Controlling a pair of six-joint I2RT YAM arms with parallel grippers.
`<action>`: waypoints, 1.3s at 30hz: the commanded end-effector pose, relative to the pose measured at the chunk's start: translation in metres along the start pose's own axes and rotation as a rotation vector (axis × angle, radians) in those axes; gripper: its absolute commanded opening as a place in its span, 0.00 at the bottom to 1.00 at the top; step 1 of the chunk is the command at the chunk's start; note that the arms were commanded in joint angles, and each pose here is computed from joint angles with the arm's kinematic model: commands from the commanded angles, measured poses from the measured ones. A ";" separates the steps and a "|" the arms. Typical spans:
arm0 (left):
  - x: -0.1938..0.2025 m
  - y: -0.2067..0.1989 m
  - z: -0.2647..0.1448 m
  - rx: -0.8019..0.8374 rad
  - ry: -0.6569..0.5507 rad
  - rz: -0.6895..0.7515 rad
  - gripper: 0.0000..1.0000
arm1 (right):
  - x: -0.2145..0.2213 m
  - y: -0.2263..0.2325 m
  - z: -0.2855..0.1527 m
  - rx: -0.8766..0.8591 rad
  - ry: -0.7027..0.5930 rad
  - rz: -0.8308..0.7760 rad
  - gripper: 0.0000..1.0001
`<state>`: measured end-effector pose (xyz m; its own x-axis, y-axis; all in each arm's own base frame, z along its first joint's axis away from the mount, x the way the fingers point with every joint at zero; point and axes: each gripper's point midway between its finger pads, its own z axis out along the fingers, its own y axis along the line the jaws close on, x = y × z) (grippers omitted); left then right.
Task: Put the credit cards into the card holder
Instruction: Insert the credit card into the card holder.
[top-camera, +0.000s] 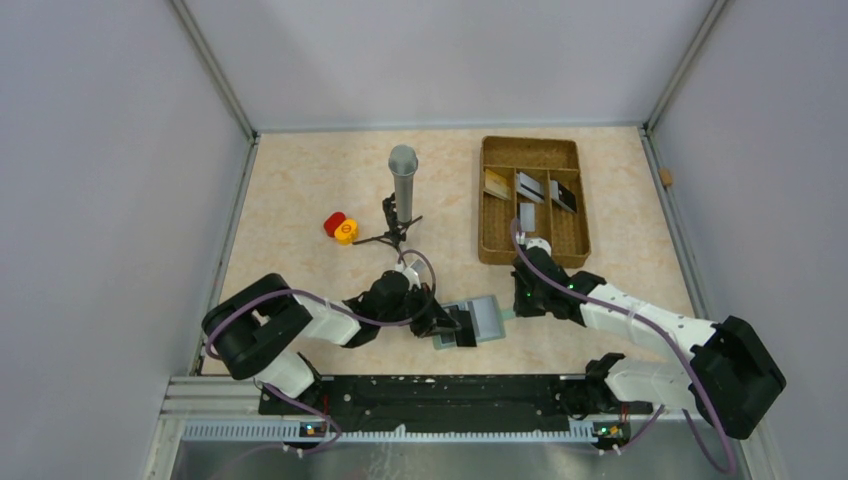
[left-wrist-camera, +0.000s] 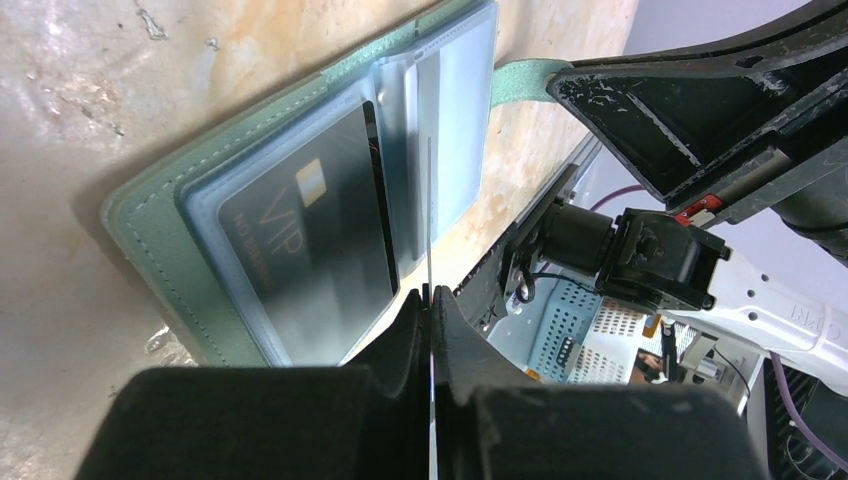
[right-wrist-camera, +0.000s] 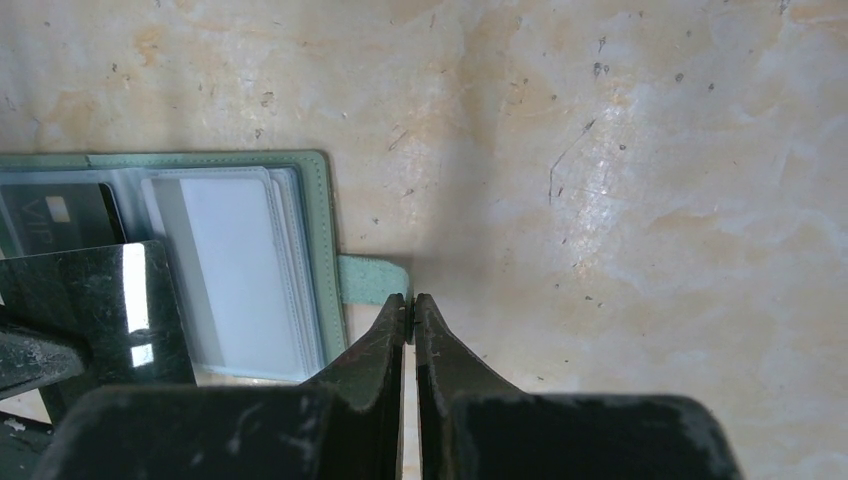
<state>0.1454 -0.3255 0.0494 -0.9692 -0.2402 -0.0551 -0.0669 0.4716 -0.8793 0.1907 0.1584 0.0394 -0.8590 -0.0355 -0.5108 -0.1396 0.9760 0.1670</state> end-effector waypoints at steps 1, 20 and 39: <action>-0.002 -0.009 -0.001 0.041 -0.002 0.009 0.00 | -0.003 -0.004 0.001 0.020 -0.014 0.004 0.00; 0.000 0.000 0.000 0.013 0.012 0.004 0.00 | -0.001 -0.006 0.001 0.028 -0.005 0.004 0.00; -0.005 0.009 0.008 0.008 0.000 0.004 0.00 | 0.000 -0.006 0.001 0.028 0.000 0.003 0.00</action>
<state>0.1446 -0.3245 0.0373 -0.9730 -0.2287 -0.0312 -0.0853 0.4819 -0.8721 0.1893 0.1566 0.0384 -0.8622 -0.0381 -0.5051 -0.1371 0.9775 0.1603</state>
